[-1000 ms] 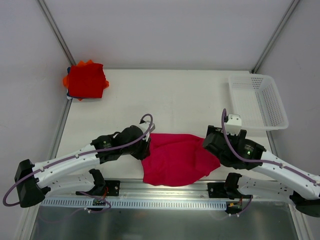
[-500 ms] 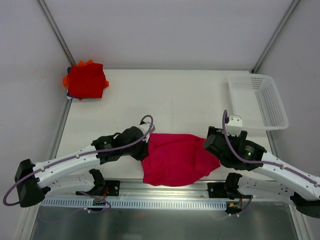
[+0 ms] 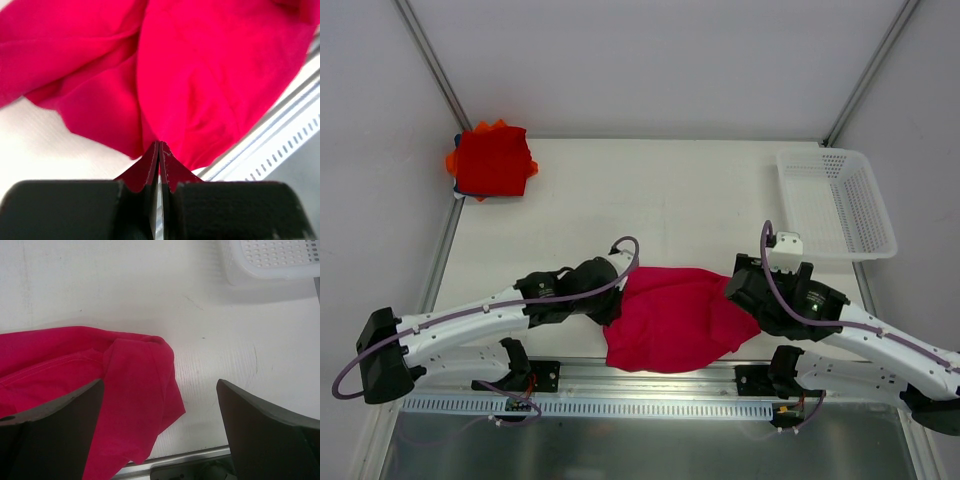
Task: Fold and stack the t-shirts
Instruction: Flatten the tshirt out
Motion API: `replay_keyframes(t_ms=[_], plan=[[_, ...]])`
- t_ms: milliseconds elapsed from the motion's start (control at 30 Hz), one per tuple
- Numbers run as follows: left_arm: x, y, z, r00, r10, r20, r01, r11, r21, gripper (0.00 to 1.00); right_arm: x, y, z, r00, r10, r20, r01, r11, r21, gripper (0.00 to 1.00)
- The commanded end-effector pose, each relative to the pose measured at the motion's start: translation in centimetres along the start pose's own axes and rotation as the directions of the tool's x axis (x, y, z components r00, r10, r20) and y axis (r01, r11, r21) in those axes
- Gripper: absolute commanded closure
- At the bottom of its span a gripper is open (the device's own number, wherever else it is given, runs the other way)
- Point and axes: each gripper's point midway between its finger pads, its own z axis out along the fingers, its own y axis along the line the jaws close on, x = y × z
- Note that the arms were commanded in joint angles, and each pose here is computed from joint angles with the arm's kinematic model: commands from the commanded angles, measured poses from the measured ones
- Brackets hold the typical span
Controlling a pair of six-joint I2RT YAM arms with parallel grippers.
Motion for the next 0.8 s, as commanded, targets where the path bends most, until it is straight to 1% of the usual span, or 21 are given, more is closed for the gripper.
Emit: replay_keyframes(t_ms=[0,100,133,200,233,267,333,367,433,467,567,600,633,667,700,767], plan=[[-3.1,-3.6,-2.0,0.996,0.05,0.072,-0.059,0.99,0.128,1.0,0.0,0.2,0.1,1.0,0.019,0.0,-0.019,1.0,0.001,0.01],[-4.3,-6.9,-4.0,0.99,0.094,0.104,-0.118,0.962,0.247,1.0,-0.7,0.3,-0.2,1.0,0.013,0.007,-0.013,1.0,-0.013,0.0],[-4.0,-8.8,-5.0,0.987,0.127,0.102,-0.153,0.936,0.318,1.0,-0.9,0.3,-0.4,1.0,0.011,0.012,-0.01,1.0,-0.018,0.0],[-4.9,-11.5,-7.7,0.98,0.136,0.145,-0.184,0.895,0.406,1.0,-1.7,0.4,-0.6,1.0,0.006,0.03,-0.005,1.0,-0.029,0.01],[-4.2,-13.3,-9.0,0.975,0.161,0.15,-0.213,0.862,0.46,1.0,-2.1,0.6,-0.7,0.999,0.01,0.039,-0.008,0.999,-0.036,0.01],[-4.8,-14.6,-11.0,0.974,0.141,0.179,-0.213,0.839,0.5,1.0,-2.4,0.7,-0.8,0.999,-0.004,0.049,0.006,0.999,-0.041,0.01],[-4.6,-16.4,-13.1,0.967,0.151,0.205,-0.241,0.8,0.549,1.0,-3.1,1.1,-0.9,0.998,-0.014,0.06,0.017,0.999,-0.045,0.0],[-4.3,-17.8,-14.9,0.959,0.163,0.232,-0.271,0.768,0.58,1.0,-3.5,1.5,-0.9,0.998,-0.012,0.067,0.015,0.999,-0.05,0.0],[-4.0,-19.0,-16.4,0.953,0.176,0.248,-0.295,0.735,0.61,1.0,-4.0,1.9,-1.0,0.997,-0.03,0.07,0.034,0.998,-0.051,0.0],[-3.5,-20.1,-17.7,0.945,0.199,0.259,-0.323,0.693,0.645,1.0,-4.0,2.4,-0.8,0.997,-0.042,0.066,0.045,0.998,-0.046,0.0],[-2.4,-22.2,-19.9,0.923,0.259,0.284,-0.385,0.6,0.701,1.0,-4.0,3.8,-0.4,0.996,-0.069,0.053,0.072,0.996,-0.055,0.0],[-0.9,-23.3,-21.1,0.909,0.303,0.287,-0.411,0.538,0.735,1.0,-3.9,4.2,-0.4,0.996,-0.076,0.046,0.079,0.995,-0.062,0.0],[-0.1,-24.0,-21.7,0.898,0.329,0.293,-0.429,0.501,0.751,1.0,-4.1,4.6,-0.4,0.996,-0.079,0.048,0.082,0.994,-0.072,0.01],[0.6,-24.8,-22.1,0.879,0.363,0.31,-0.458,0.461,0.76,1.0,-4.0,5.0,-0.2,0.994,-0.098,0.042,0.1,0.993,-0.066,0.01],[2.3,-25.7,-23.1,0.856,0.406,0.32,-0.481,0.399,0.781,1.0,-4.1,5.3,-0.1,0.994,-0.105,0.038,0.107,0.992,-0.067,0.0],[4.3,-26.7,-22.8,0.819,0.47,0.33,-0.515,0.346,0.784,1.0,-4.9,6.0,-0.2,0.993,-0.111,0.052,0.114,0.991,-0.075,0.01]])
